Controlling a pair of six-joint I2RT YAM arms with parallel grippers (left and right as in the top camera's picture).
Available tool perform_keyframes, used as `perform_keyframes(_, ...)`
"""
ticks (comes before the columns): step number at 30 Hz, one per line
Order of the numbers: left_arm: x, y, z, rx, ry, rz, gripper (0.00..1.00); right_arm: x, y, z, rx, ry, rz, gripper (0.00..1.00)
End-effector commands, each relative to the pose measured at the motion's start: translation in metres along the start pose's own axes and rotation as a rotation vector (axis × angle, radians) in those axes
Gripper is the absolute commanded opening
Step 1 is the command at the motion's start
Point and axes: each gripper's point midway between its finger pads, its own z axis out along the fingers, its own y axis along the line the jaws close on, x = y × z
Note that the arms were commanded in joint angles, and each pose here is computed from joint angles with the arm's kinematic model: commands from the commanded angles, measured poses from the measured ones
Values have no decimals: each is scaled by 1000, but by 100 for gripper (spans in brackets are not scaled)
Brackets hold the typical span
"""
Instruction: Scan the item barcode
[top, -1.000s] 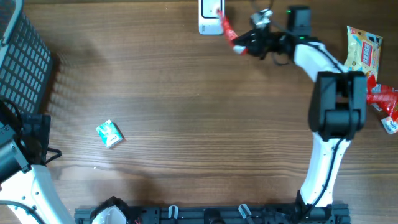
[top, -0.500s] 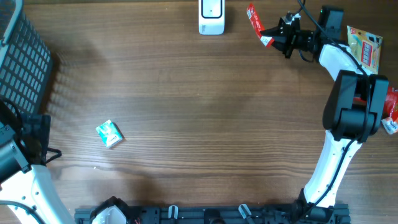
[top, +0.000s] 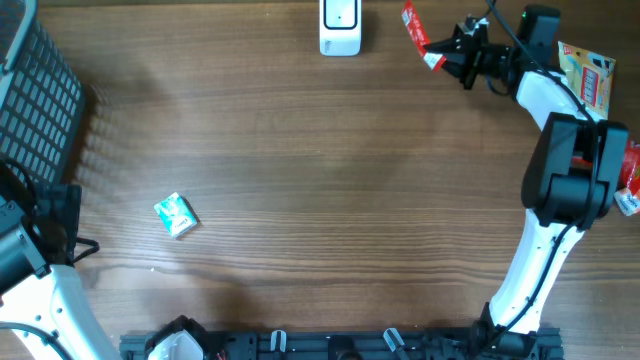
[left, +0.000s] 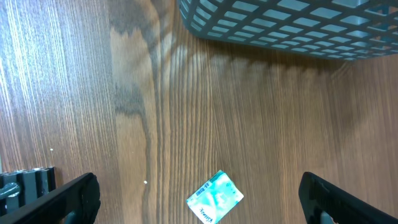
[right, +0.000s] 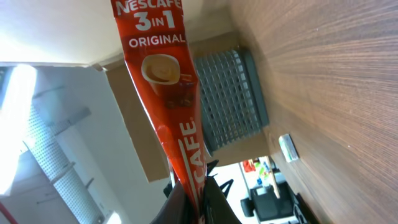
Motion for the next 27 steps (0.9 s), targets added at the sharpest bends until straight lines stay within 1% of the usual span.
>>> perform_keyframes(1,-3,-2,-2,9,-3,-16,100,14,30,-20,-27,23,-23,4)
perform_keyframes(7,-3,-2,-2,9,-3,-16,100,23,44,-21,-28,20,-79,4)
perform_keyframes(12,-3,-2,-2,9,-3,-16,100,42,52,-18,-34,22,-127,4)
perform_keyframes(19,-3,-2,-2,9,-3,-16,100,81,23,-17,-61,-5,-86,4)
perform_keyframes(27,-3,-2,-2,9,-4,-16,100,108,16,-16,-65,-26,-86,4)
